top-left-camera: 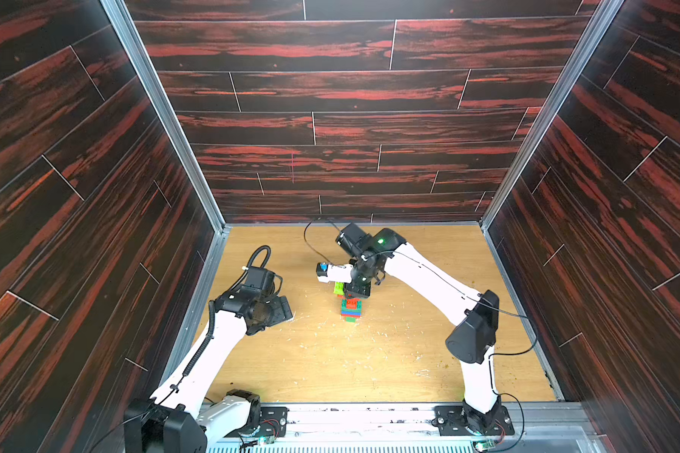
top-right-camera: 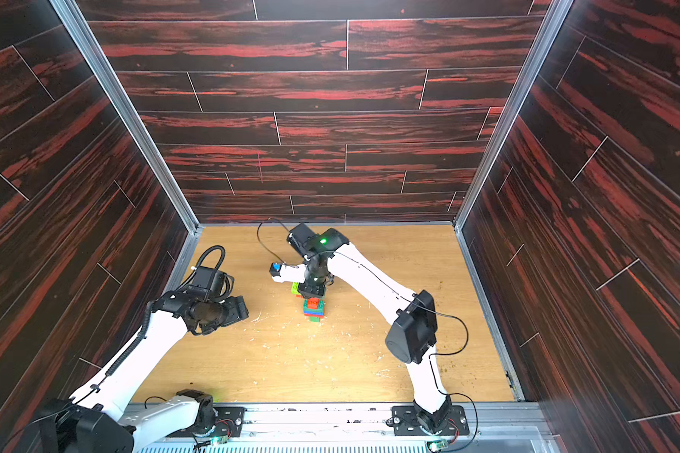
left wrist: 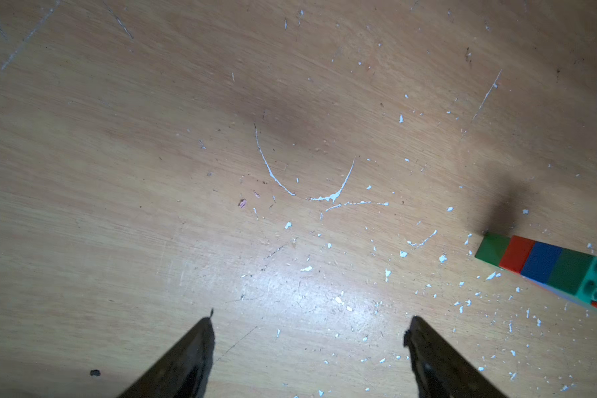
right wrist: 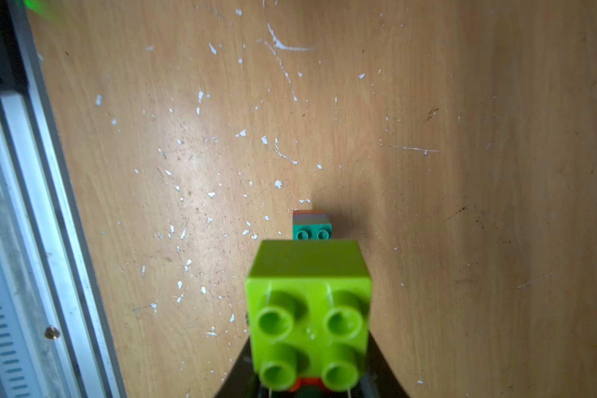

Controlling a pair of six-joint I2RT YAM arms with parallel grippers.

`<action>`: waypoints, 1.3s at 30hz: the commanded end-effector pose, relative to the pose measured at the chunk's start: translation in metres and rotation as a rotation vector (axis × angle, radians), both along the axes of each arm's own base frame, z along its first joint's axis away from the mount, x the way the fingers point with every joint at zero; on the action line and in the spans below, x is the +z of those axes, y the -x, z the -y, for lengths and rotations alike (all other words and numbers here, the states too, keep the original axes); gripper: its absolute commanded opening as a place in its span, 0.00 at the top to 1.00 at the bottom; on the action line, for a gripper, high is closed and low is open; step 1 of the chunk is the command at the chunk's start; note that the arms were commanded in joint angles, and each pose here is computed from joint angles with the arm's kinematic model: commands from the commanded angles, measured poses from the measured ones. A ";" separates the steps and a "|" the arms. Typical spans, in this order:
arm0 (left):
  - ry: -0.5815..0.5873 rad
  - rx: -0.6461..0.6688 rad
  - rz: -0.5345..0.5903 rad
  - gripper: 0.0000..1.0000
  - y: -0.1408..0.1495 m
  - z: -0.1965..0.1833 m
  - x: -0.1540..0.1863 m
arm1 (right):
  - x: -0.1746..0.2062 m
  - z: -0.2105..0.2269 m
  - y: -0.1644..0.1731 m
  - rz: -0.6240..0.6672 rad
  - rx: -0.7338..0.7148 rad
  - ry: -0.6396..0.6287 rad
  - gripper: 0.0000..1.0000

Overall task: Assemble a carrot with lego
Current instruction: Assemble the lego brick with the lego brick.

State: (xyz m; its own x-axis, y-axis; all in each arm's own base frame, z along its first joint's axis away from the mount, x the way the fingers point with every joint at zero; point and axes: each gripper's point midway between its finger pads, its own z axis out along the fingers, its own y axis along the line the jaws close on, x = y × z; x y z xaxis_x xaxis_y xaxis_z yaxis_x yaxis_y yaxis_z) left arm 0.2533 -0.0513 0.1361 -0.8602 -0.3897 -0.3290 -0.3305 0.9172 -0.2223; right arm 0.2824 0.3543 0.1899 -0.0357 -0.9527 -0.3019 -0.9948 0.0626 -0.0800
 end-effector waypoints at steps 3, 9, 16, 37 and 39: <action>0.005 -0.010 0.001 0.11 0.005 -0.001 -0.003 | -0.020 -0.003 -0.004 0.009 0.041 0.079 1.00; 0.005 -0.013 -0.001 0.11 0.004 -0.001 -0.005 | -0.029 -0.001 -0.006 0.005 0.052 0.106 1.00; 0.006 -0.013 -0.001 0.11 0.003 -0.001 -0.005 | -0.036 0.000 -0.003 -0.026 0.057 0.113 1.00; 0.009 -0.010 -0.001 0.11 0.005 -0.001 -0.006 | -0.052 0.006 -0.003 -0.066 0.040 0.142 1.00; 0.009 -0.009 0.000 0.11 0.005 -0.001 -0.006 | -0.054 0.006 -0.002 -0.071 0.040 0.147 1.00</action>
